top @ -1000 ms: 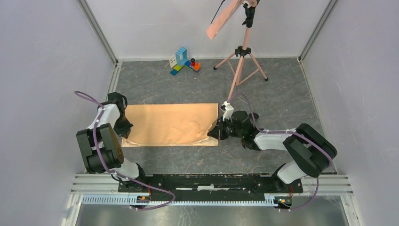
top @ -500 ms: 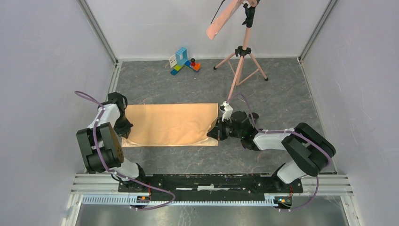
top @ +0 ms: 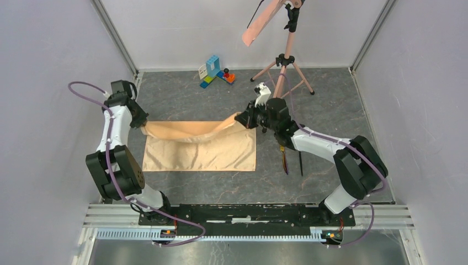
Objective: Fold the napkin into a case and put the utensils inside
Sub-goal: Fold and flatten the napkin at the center of the board.
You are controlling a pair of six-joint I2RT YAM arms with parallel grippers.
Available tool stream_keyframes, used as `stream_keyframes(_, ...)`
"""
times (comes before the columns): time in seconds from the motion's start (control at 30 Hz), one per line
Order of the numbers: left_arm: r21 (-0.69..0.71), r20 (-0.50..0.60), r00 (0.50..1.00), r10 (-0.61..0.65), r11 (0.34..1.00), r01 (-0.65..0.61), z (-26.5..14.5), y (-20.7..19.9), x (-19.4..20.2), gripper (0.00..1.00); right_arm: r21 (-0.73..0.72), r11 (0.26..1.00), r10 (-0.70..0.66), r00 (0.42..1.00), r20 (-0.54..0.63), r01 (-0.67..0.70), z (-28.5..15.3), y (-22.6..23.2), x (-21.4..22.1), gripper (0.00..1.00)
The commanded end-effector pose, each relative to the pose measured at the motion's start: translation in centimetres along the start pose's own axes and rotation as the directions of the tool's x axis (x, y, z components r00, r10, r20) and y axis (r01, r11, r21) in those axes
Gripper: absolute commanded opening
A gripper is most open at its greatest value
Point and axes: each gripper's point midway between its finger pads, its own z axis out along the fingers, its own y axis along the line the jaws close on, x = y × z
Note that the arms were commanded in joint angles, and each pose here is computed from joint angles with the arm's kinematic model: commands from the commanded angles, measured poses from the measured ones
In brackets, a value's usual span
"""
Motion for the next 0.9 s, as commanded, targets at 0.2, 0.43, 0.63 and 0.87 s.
stream_keyframes(0.2, 0.295, 0.154, 0.987, -0.056, 0.956, 0.008, -3.4, -8.2, -10.6, 0.02, 0.054, 0.992, -0.122, 0.977, 0.174, 0.114, 3.1, -0.1, -11.3, 0.05)
stream_keyframes(0.43, 0.291, 0.146, 0.989, -0.022, 0.956, -0.022, -3.6, -8.4, -10.9, 0.02, 0.033, 0.991, -0.133, 0.971, 0.201, 0.129, 3.7, 0.8, -13.4, 0.06)
stream_keyframes(0.63, 0.215, 0.044, 0.999, 0.013, 0.976, -0.022, -1.9, -5.8, -6.1, 0.02, -0.053, 0.998, -0.018, 0.990, 0.141, 0.026, 2.8, 1.1, -8.1, 0.05)
stream_keyframes(0.87, -0.079, -0.064, 0.992, 0.105, 0.991, -0.110, -0.7, 2.1, 1.0, 0.02, -0.119, 0.993, 0.000, 1.000, -0.006, 0.000, 0.7, 3.0, 0.4, 0.05)
